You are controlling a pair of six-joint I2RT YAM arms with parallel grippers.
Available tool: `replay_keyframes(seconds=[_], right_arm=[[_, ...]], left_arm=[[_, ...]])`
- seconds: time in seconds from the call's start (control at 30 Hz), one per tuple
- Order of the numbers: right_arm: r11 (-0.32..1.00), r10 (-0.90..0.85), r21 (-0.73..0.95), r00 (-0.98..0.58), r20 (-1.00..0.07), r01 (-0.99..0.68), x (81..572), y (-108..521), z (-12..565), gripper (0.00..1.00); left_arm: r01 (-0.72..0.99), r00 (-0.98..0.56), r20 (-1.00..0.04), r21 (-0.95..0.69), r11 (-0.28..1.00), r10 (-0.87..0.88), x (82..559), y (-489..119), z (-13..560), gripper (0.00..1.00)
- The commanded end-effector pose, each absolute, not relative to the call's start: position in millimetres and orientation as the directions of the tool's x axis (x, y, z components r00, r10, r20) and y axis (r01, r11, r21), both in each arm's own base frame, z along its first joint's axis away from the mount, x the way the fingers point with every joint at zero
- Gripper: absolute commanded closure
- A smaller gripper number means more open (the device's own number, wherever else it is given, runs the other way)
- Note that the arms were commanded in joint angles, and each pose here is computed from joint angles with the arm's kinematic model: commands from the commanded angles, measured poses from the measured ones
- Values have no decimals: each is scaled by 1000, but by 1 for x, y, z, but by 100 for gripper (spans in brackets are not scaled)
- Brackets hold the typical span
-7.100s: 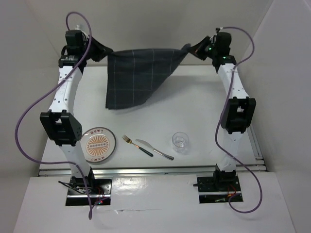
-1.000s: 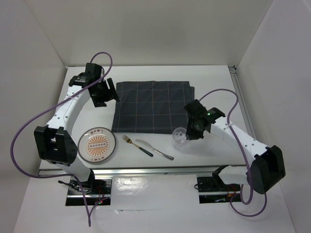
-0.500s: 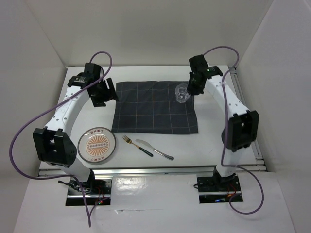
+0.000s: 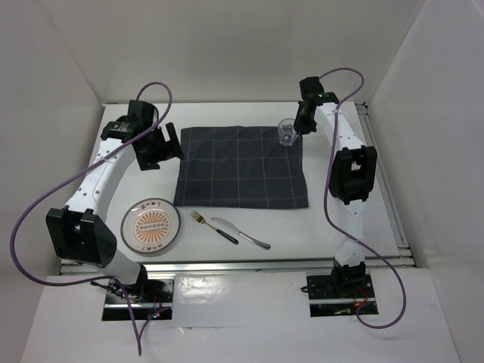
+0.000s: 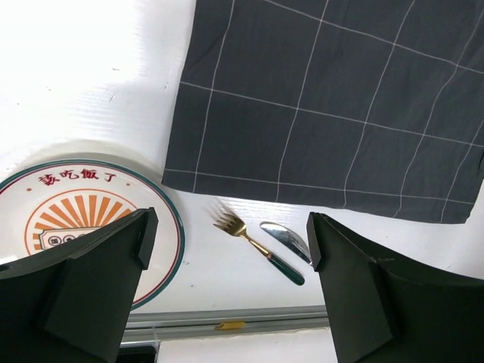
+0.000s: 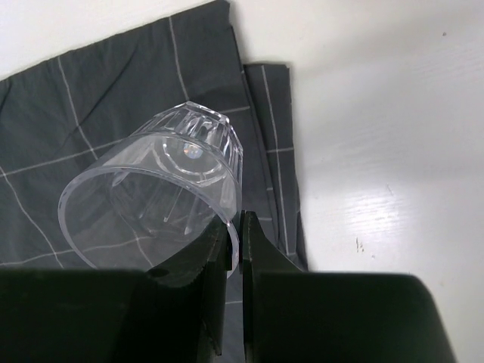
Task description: Set the dinner table for one person
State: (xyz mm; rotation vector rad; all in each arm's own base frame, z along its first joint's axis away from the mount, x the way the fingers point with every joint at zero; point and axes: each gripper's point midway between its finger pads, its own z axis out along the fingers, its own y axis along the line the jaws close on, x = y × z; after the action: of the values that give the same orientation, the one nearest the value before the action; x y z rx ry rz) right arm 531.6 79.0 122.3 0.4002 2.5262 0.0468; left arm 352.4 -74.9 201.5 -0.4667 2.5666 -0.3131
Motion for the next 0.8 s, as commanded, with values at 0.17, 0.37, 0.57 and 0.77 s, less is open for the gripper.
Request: replay_keyframes(seconds=[0.17, 0.37, 0.57, 0.77], right_arm=[[954, 299, 183, -757, -581, 237, 555, 84, 130, 100], [958, 287, 151, -784, -551, 244, 552, 81, 107, 78], [960, 279, 151, -779, -562, 235, 552, 81, 113, 2], [956, 293, 192, -675, -677, 222, 554, 77, 194, 0]], left_arm=[[-286, -810, -449, -258, 923, -376, 340, -65, 199, 0], [-414, -786, -430, -165, 895, -443, 320, -41, 187, 1], [-463, -772, -421, -143, 875, -477, 303, -26, 185, 1], [-449, -735, -479, -185, 874, -480, 311, -27, 214, 1]])
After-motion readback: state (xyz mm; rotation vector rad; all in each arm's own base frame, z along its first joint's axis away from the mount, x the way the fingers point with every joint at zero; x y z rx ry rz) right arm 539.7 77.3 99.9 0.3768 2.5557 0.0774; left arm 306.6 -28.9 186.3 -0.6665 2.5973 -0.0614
